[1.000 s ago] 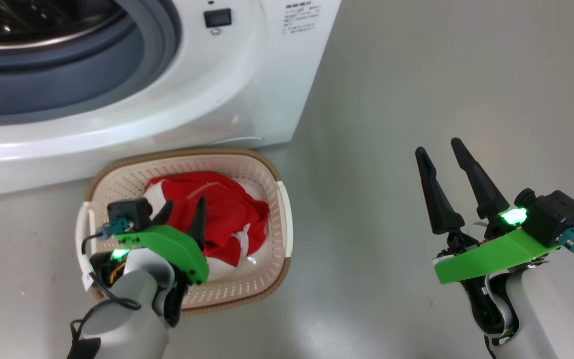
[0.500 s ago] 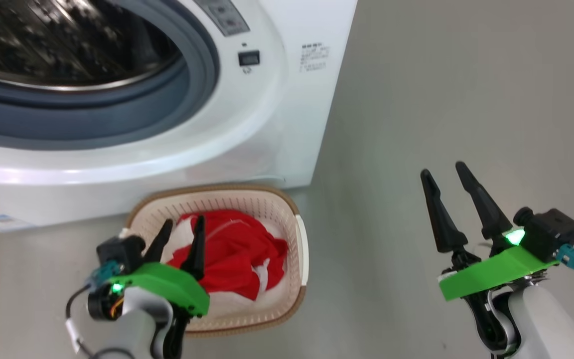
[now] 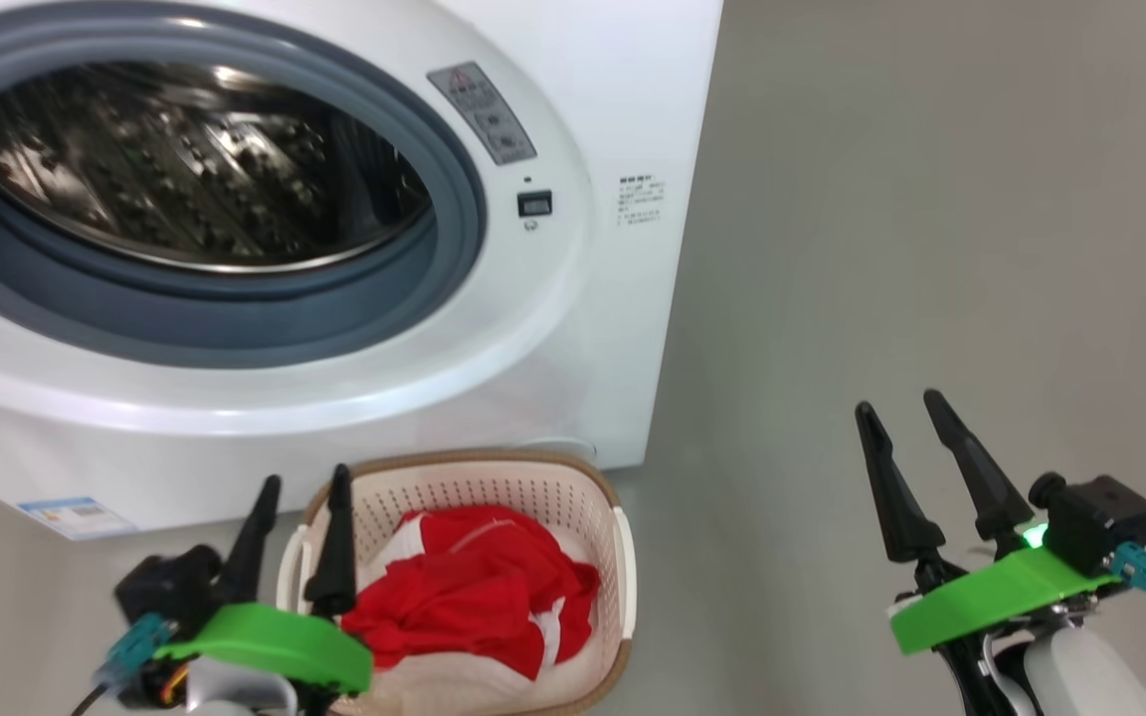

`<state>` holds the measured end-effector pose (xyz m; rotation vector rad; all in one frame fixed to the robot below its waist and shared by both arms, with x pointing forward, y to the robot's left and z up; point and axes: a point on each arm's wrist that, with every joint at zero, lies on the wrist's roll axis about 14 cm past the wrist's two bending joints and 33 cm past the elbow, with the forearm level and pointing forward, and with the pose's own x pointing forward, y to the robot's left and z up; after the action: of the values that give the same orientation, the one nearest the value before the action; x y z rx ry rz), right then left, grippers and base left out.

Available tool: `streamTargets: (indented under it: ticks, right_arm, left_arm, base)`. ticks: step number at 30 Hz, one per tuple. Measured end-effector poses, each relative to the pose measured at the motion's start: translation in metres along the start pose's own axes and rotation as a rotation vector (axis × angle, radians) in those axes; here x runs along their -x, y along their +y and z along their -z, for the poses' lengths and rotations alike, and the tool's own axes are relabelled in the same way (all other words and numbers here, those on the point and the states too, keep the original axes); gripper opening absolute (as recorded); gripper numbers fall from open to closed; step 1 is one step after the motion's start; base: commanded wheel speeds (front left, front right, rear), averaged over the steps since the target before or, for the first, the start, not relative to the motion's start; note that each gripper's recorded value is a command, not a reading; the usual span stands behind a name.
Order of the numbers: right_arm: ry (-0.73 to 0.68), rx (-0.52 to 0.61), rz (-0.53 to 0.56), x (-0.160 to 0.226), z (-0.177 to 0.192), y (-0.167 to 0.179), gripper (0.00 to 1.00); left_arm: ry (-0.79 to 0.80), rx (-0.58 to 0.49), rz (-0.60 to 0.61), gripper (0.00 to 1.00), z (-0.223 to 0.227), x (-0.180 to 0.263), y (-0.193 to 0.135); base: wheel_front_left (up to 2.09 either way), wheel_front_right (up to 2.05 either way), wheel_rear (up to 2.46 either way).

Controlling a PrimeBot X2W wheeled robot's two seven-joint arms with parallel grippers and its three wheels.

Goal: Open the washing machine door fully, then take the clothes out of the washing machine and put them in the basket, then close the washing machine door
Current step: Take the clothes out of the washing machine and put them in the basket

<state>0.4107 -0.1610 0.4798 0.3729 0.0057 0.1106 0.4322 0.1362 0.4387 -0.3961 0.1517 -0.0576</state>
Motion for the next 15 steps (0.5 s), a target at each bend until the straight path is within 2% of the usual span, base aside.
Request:
streamTargets:
  ticks: [5, 15]
  right_arm:
    - [-0.02, -0.002, 0.0, 0.01, -0.007, 0.003, 1.0]
    - [-0.054, 0.009, 0.015, 0.038, -0.019, 0.002, 1.0]
  left_arm:
    - [-0.093, -0.02, -0.013, 1.0, -0.029, 0.018, 0.006]
    - [-0.19, -0.081, 0.003, 1.0, -0.055, 0.061, 0.008]
  base:
    - [0.0, 0.0, 0.0]
    - [0.0, 0.0, 0.0]
